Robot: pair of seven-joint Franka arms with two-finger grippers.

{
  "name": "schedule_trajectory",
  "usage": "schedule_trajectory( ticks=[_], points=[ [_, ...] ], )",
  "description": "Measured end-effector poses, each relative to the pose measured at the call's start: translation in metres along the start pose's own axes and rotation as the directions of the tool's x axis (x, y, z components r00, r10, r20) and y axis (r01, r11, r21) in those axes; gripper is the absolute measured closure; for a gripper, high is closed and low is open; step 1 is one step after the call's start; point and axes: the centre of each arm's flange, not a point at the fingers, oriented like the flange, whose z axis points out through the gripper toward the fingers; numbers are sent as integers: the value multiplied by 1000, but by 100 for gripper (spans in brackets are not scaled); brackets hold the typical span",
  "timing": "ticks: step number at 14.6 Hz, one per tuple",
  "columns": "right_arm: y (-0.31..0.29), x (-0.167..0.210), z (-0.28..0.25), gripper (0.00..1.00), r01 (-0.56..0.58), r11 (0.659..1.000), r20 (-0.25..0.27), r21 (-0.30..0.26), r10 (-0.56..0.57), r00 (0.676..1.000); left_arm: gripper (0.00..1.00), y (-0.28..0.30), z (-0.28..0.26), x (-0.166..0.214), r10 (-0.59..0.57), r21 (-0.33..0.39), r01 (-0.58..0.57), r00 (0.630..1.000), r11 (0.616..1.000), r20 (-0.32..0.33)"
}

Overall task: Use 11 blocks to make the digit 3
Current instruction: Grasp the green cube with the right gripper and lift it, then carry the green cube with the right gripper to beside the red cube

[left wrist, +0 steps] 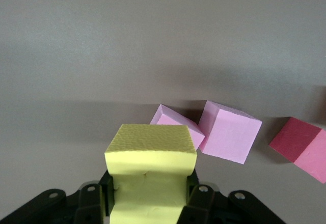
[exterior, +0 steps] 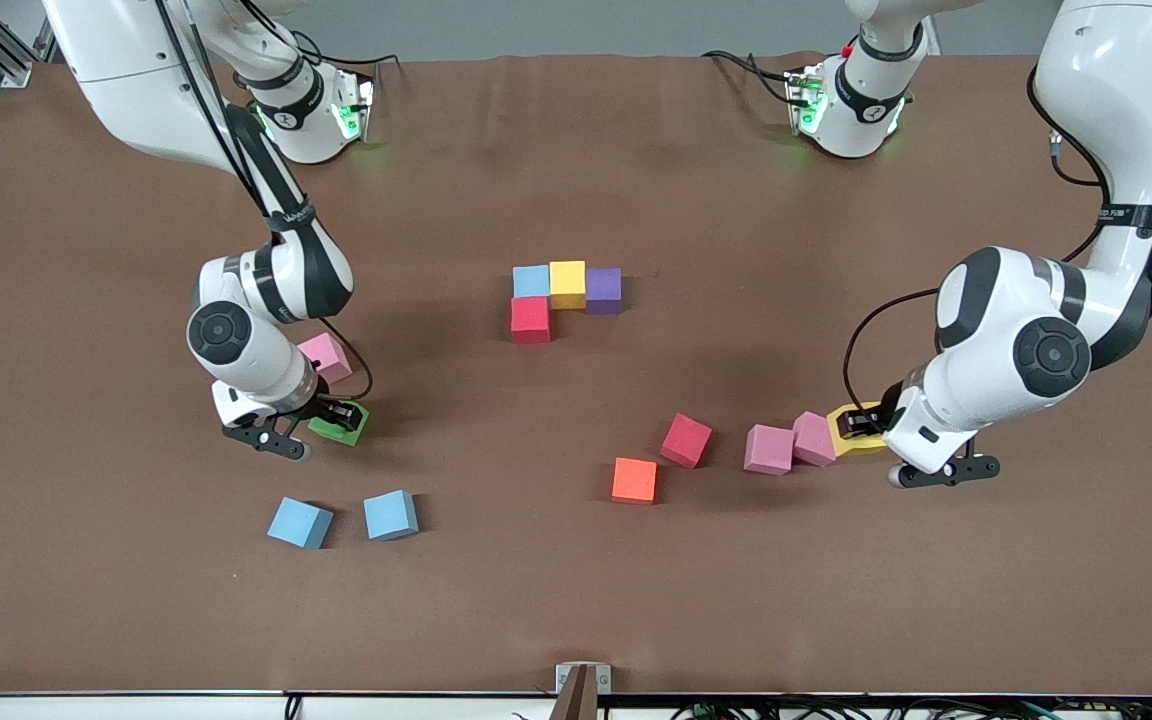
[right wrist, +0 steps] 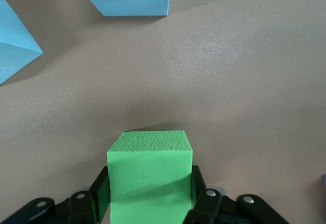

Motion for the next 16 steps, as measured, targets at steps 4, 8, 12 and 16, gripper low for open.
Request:
schedule_trajectory(
  ticks=[4, 8, 12, 16],
  points=[
    [-3, -1, -2, 50, 57, 998, 15, -6, -57, 998, 46, 0, 0, 0, 0, 0, 0, 1000, 1000, 0],
    [-41, -18, -21, 51, 261, 965, 69, 8, -260, 963, 46, 0, 0, 0, 0, 0, 0, 1000, 1000, 0],
    [-106, -50, -47, 52, 369, 927, 39, 60, -372, 928, 46, 0, 0, 0, 0, 0, 0, 1000, 1000, 0],
    [-172, -101, -64, 52, 360, 930, 17, 78, -362, 932, 46, 0, 0, 0, 0, 0, 0, 1000, 1000, 0]
  ],
)
